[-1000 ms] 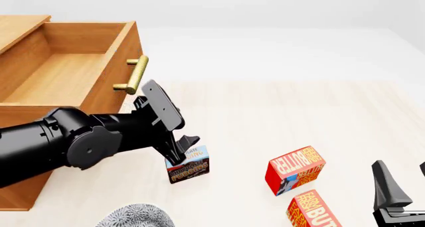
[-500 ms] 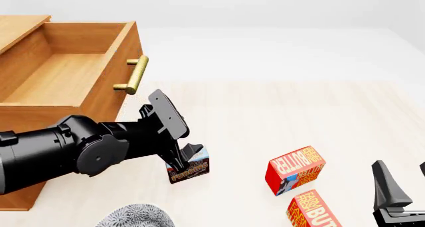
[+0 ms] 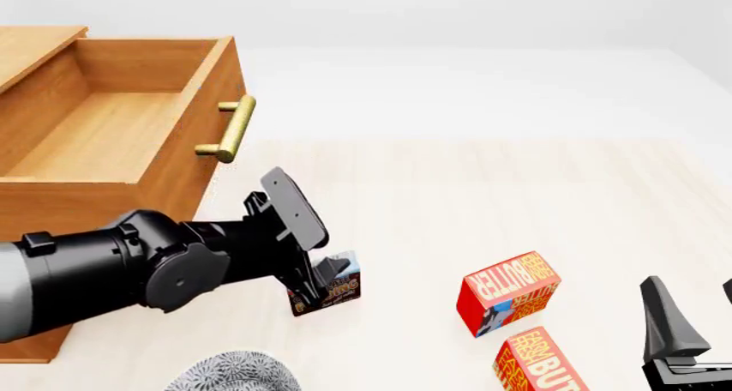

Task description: Put the chocolate pudding in the top drawer of the cabinet and close it.

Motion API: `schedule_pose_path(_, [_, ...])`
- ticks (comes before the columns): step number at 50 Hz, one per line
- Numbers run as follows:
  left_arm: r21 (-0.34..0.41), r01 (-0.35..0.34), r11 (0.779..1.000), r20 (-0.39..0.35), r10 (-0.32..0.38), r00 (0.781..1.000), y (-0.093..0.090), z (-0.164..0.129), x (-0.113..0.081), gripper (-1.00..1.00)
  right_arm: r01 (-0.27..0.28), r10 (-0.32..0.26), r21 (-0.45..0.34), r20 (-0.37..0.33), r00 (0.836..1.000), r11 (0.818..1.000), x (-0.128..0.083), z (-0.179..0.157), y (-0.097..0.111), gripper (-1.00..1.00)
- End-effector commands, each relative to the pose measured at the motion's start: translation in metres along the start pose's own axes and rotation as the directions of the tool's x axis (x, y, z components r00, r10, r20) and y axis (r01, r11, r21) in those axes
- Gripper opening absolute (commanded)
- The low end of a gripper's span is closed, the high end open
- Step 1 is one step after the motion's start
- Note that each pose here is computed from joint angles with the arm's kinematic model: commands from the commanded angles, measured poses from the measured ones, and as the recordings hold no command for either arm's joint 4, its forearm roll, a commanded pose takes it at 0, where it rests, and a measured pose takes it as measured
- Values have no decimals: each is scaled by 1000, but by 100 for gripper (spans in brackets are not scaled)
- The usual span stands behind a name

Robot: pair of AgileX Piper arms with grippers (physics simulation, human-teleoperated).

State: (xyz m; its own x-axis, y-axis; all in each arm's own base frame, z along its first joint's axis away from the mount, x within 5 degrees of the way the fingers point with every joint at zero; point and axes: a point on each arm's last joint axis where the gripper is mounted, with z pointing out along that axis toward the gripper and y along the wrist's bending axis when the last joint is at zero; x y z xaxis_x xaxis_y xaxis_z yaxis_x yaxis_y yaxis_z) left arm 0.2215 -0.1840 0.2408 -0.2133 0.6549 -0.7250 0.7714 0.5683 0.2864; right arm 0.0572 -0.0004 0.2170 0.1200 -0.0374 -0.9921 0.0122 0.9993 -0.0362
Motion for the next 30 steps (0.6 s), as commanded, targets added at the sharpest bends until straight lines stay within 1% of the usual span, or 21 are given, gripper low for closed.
schedule_pose_path(1, [4,2,1000,-7,-2,1000,-2,4,4,100,0,0,0,0,1000,1000,0,0,0,100])
schedule_pose_path(15, [14,14,1000,-14,-13,1000,-6,9,8,100,0,0,0,0,1000,1000,0,0,0,100])
schedule_pose_path(30, [21,36,999,-32,-36,999,-11,18,18,100,0,0,0,0,1000,1000,0,0,0,100])
